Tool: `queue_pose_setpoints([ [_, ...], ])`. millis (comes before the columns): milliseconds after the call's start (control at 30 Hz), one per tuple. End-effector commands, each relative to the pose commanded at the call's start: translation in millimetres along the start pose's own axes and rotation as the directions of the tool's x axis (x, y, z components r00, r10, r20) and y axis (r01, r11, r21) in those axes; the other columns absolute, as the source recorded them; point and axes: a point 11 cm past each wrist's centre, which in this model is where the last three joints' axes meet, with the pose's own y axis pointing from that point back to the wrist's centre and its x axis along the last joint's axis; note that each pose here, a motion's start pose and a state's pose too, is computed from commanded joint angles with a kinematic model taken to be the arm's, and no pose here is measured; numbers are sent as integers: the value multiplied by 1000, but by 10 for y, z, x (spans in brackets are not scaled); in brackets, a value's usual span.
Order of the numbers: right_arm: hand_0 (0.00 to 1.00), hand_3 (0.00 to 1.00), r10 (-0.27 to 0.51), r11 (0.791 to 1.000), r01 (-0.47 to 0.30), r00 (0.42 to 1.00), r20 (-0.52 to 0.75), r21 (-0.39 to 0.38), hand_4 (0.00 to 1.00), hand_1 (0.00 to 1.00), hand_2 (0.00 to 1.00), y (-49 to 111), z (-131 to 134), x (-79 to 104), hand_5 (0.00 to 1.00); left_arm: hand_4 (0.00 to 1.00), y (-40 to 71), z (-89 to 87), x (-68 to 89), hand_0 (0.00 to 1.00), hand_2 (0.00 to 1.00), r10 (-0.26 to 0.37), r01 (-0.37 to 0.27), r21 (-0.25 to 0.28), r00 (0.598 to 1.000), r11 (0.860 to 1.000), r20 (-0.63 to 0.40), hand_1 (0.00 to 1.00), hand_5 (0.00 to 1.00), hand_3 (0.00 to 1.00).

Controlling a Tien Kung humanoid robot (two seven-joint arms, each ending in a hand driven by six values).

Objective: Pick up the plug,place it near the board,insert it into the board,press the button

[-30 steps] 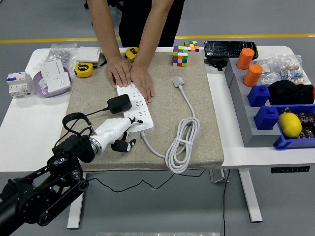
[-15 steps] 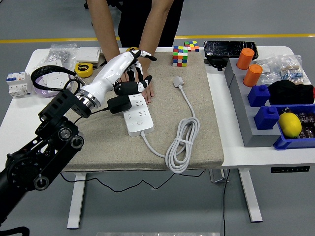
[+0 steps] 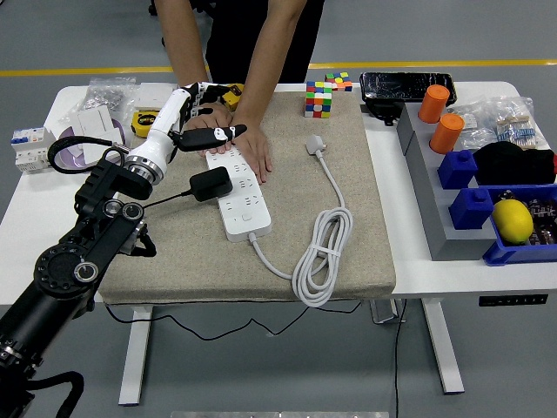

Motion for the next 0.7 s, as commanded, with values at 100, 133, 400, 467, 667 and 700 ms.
queue_pose_setpoints([
  [100,621,539,1,1000,-1,1000,-4,1,878,584,618,0,-6,6,610,998,-5,-152,-43,884,832,-17,15,51,999,999,34,925,320,839],
  [133,621,539,1,1000,-1,1000,-4,1,878,584,618,0,-8,9,610,998,-5,-192,-61,884,832,-24,22,63,999,998,36,925,320,839],
  [400,621,539,2,1000,-2,1000,-10,2,878,584,618,0,-13,21,608,998,22,-550,-263,899,837,-125,102,183,985,978,117,947,330,807],
  [467,621,539,3,1000,-3,1000,-10,1,877,583,618,0,-13,25,608,998,25,-597,-282,931,834,-141,108,200,977,974,157,958,329,767],
  [667,621,539,4,1000,-4,1000,-11,0,877,583,618,-1,-7,33,608,998,24,-703,-234,935,809,-143,78,228,947,971,286,950,287,749],
  [700,621,539,4,1000,-4,1000,-11,-1,877,583,618,-1,-5,32,608,998,20,-710,-211,935,809,-138,67,227,939,972,315,950,287,749],
])
